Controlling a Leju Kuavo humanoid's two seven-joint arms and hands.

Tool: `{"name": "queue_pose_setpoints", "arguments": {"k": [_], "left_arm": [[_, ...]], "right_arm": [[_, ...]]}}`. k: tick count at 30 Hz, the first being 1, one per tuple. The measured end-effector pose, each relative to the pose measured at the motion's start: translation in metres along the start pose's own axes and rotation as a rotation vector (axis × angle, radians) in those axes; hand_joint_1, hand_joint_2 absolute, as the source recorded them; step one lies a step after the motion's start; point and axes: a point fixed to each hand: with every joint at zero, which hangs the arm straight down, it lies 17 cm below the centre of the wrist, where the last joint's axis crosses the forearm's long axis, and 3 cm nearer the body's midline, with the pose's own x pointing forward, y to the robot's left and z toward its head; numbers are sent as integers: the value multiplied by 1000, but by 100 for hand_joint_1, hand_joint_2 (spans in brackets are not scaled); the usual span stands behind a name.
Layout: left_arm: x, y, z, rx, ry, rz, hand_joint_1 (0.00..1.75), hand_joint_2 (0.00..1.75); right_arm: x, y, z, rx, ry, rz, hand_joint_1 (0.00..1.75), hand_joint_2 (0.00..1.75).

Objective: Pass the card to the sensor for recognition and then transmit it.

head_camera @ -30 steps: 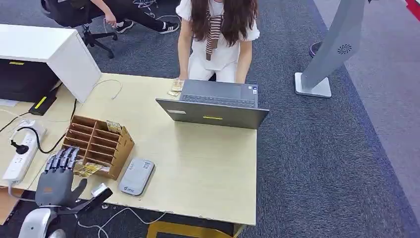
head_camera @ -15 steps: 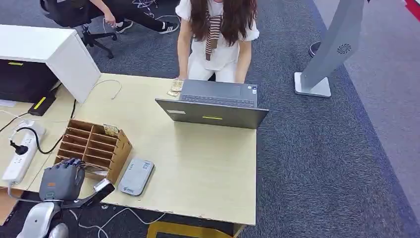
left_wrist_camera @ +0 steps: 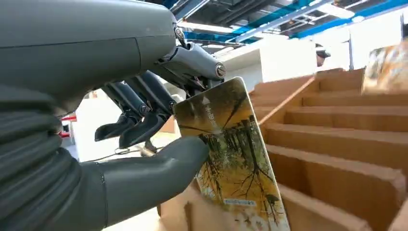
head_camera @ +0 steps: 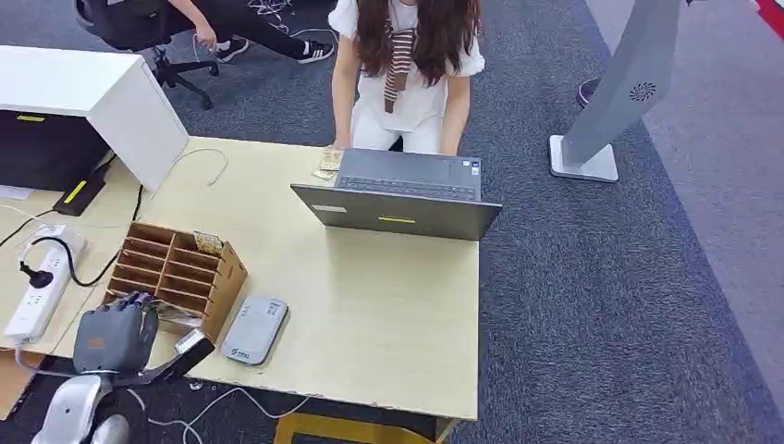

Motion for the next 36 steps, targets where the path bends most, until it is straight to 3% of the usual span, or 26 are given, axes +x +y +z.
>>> {"name": "queue_pose_setpoints", "arguments": {"k": [17, 25, 36], "left_arm": [[121, 95, -25, 205, -265, 103, 175, 175], [128, 142, -109, 343, -247, 23, 175, 175], [138, 158, -220, 299, -189, -81, 175, 175]], "right_arm": [[0, -1, 0, -8, 1, -17, 0, 175], [5, 1, 1, 9, -23, 59, 0, 175], [7, 2, 1, 20, -28, 109, 0, 175]]}}
